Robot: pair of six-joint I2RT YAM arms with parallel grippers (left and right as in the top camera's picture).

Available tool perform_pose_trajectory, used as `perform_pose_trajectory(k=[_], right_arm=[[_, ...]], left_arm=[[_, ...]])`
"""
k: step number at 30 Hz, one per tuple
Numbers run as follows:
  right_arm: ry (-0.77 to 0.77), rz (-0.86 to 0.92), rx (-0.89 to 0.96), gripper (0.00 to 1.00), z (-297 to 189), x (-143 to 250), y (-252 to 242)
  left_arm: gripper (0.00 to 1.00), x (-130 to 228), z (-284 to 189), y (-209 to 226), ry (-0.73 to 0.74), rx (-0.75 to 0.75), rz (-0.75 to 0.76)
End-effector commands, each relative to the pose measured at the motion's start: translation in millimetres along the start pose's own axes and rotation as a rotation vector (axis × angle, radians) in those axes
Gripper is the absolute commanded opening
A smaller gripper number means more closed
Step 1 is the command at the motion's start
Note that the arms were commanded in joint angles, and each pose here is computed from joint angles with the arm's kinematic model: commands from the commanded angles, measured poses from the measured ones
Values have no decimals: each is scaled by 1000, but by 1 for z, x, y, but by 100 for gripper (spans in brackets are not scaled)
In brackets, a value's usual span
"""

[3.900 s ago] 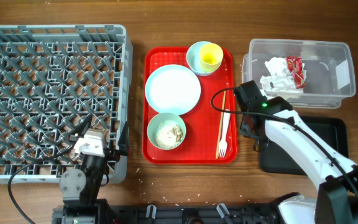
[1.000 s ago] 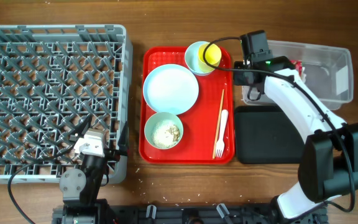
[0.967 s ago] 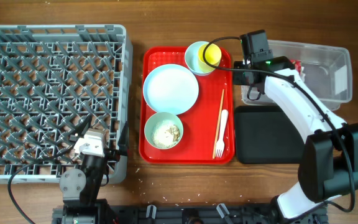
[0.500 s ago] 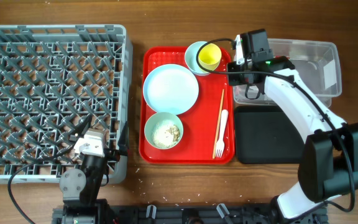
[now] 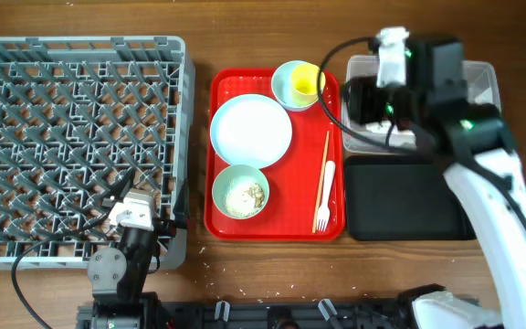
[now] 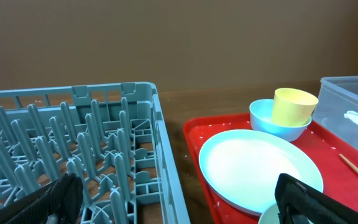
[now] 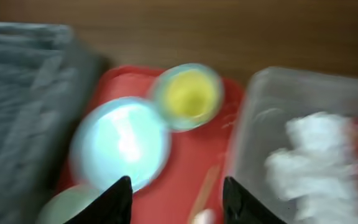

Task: Sort waste into correct bins and load items into the dishwasher rack
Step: 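Reach the right gripper to the green rice bowl and grasp its rim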

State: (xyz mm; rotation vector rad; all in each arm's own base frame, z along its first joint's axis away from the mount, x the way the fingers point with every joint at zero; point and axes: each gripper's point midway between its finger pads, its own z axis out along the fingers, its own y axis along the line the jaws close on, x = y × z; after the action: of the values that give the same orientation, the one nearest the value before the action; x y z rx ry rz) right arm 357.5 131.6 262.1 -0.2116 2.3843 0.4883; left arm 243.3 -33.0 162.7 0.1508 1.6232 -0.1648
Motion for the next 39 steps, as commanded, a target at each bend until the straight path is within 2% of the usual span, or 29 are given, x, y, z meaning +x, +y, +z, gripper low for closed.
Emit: perform_pose_trajectory(k=[1,5,6,10,14,18,23,29,33,36,39], right_arm=[[227,119,-482,48,-13,46,89],[370,43,-505,40,4,99,128],[398,39,-444,36,15,114,131],[419,37,-190,34,56,160,136],[414,-20,-94,36,96,202,153],[431,-67,5,40,130,224,144],[397,-100,179,40,151,228,111],[388,-110,390,40,141,223,62],[404,-62,445,43,137,216,39],[398,-11,421,47,131,198,34],[414,-24,166,49,112,172,80]], left_arm=[[100,2,0,0,2,0,-6],[100,2,0,0,2,0,-6],[100,2,0,0,2,0,-6],[100,2,0,0,2,0,-6],[100,2,0,0,2,0,-6],[100,2,0,0,2,0,-6],[100,2,0,0,2,0,-6],[100,2,0,0,2,0,-6],[100,2,0,0,2,0,-6],[100,2,0,0,2,0,-6],[100,2,0,0,2,0,-6]])
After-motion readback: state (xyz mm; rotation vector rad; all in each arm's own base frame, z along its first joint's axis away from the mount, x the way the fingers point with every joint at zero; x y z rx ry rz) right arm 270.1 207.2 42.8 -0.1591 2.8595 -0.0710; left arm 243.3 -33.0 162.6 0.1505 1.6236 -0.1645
